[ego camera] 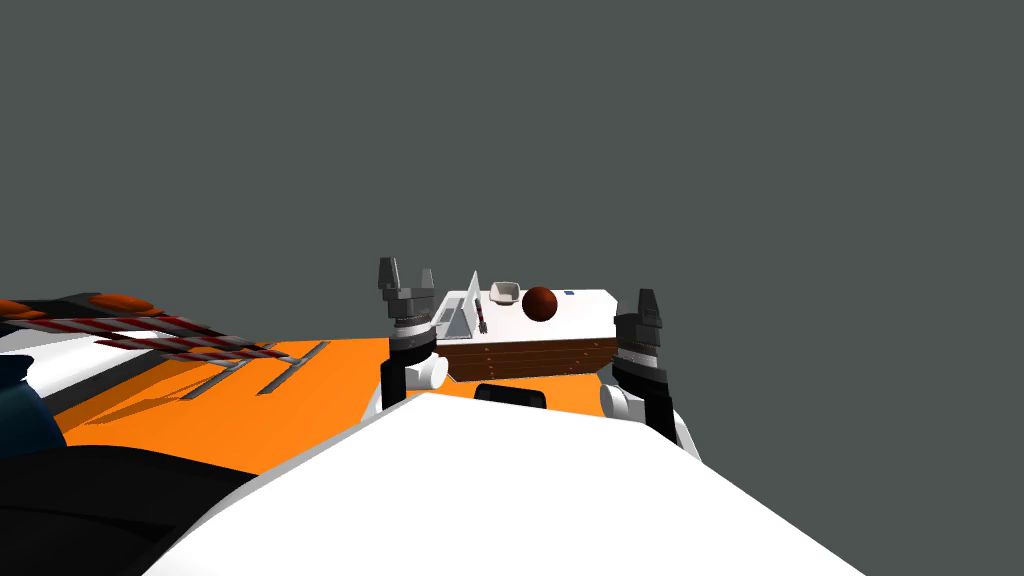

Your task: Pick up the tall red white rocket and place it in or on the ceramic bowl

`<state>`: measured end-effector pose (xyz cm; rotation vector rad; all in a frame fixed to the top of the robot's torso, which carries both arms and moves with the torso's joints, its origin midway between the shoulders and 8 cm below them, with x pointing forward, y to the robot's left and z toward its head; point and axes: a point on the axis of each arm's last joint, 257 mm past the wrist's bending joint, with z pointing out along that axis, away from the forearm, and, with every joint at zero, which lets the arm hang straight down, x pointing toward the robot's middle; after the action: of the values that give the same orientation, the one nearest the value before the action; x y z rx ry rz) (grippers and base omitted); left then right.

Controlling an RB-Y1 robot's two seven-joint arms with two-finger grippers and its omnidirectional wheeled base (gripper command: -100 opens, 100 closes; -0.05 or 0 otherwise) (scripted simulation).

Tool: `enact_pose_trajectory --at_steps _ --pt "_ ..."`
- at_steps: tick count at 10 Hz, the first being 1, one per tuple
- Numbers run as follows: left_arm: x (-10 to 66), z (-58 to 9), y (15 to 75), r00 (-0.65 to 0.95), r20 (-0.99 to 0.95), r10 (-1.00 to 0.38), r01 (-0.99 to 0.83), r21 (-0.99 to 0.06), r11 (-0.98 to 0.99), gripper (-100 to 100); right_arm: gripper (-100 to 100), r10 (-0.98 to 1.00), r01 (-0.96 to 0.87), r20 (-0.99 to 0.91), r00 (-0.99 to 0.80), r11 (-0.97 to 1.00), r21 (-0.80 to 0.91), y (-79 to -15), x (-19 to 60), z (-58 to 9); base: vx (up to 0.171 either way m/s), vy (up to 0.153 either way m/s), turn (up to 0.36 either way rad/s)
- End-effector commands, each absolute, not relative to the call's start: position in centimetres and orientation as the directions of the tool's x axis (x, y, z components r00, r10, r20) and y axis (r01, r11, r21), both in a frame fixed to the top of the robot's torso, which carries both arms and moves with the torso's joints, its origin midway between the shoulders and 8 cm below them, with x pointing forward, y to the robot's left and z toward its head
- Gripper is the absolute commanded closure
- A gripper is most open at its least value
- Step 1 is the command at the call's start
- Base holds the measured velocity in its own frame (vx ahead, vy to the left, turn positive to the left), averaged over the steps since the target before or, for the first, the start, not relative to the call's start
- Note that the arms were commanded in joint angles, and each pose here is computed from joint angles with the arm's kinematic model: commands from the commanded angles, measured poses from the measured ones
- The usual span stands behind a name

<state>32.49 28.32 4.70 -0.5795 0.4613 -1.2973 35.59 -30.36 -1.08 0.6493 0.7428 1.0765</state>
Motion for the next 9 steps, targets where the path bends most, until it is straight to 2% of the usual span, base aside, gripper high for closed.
enact_pose_trajectory --at_steps 1,5,9 --pt "32.7 4.5 28.2 0.193 -0.008 -0.981 0.754 -0.638 0.154 -100 0 0.934 -0.531 -0.214 0.286 0.341 0.776 -30.4 35.6 -1.1 0.002 -0.017 0.002" --pt "33.7 3.0 28.5 0.107 0.018 -0.994 0.743 -0.666 0.067 -100 0 0.934 -0.532 -0.214 0.286 0.340 0.776 -30.4 35.6 -1.1 0.012 -0.058 0.010" --pt "35.2 0.3 30.1 0.018 0.144 -0.989 0.708 -0.700 -0.089 -100 0 0.934 -0.532 -0.214 0.286 0.340 0.776 -30.4 35.6 -1.1 0.019 -0.104 0.019"
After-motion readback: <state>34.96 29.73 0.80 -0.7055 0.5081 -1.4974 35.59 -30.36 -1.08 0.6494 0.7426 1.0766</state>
